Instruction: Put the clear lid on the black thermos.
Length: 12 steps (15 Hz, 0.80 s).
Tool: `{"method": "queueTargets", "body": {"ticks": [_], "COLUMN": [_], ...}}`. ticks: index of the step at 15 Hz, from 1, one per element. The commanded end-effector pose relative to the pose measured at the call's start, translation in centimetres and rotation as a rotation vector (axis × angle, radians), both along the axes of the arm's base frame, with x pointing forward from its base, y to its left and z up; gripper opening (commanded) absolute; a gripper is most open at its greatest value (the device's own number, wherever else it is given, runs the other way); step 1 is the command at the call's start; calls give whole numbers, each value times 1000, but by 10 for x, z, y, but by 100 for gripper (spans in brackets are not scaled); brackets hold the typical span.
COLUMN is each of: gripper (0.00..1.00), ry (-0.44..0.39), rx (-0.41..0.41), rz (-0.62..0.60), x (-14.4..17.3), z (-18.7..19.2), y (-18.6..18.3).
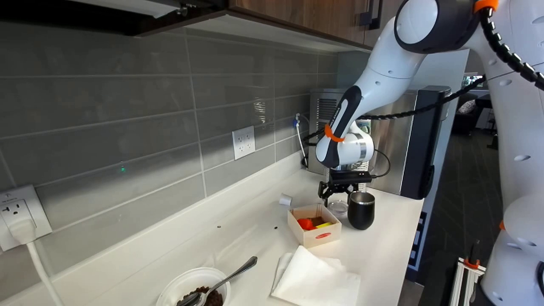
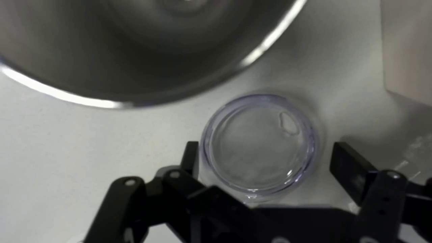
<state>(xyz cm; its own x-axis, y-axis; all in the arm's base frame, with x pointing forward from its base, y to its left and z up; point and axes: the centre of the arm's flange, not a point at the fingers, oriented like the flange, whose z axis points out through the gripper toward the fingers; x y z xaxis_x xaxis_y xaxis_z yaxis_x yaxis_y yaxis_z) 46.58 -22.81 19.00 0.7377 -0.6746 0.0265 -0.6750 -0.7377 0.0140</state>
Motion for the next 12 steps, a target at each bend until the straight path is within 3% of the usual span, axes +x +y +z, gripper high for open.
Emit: {"method": "queueTargets", "body": {"ticks": [1,12], "gripper": [100,100], "ry": [22,40], "rx": [-23,-33], "rz": [-12,-3], "x": [-1,-13], "z": [6,-15], "y": [2,6]}}
